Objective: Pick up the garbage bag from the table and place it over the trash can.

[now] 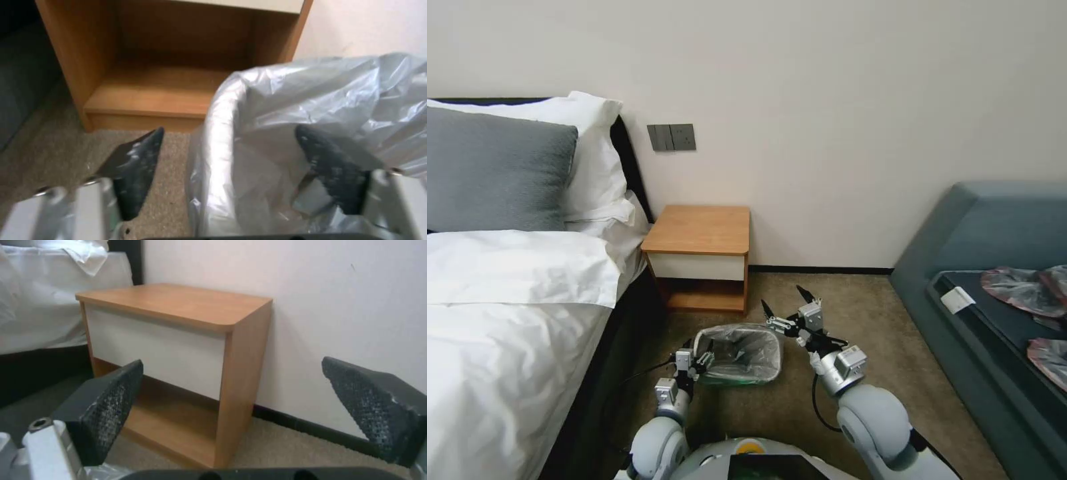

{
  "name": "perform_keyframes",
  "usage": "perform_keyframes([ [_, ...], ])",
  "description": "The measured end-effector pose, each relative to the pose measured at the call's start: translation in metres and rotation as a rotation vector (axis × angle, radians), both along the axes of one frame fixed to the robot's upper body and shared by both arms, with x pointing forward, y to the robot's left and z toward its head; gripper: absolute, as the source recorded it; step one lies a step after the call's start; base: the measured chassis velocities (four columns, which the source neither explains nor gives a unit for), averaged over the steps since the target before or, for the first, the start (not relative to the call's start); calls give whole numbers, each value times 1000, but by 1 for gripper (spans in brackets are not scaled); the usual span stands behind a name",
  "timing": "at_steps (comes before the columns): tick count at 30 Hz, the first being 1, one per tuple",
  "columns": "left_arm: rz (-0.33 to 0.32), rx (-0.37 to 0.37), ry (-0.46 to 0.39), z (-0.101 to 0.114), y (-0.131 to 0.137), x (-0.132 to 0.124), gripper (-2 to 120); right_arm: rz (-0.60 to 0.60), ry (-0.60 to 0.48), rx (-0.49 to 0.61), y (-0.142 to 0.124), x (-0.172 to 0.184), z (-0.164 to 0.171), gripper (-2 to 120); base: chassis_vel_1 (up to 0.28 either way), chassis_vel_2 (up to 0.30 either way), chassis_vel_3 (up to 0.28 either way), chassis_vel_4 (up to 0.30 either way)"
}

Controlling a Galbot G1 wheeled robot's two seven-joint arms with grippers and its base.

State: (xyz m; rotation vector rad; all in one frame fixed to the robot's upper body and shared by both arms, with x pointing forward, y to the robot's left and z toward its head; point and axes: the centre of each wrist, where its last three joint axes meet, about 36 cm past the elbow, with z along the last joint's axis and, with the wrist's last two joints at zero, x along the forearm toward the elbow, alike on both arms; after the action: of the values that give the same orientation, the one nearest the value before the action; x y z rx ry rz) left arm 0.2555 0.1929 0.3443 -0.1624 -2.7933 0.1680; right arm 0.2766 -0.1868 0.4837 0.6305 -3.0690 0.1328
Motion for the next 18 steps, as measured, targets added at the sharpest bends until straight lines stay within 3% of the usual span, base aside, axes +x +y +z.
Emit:
perform_keyframes([
  [3, 3, 11, -15, 4, 3, 2, 95, -6, 0, 2, 0, 0, 0, 100, 0, 0, 0, 0],
  [6, 7, 13, -27, 8, 5, 3, 99, -17, -1, 0, -1, 1, -1, 100, 0, 0, 0, 0],
  [18, 32, 13, -72, 26, 9, 0, 100, -53, 16, 10, -6, -2, -3, 100, 0, 0, 0, 0],
])
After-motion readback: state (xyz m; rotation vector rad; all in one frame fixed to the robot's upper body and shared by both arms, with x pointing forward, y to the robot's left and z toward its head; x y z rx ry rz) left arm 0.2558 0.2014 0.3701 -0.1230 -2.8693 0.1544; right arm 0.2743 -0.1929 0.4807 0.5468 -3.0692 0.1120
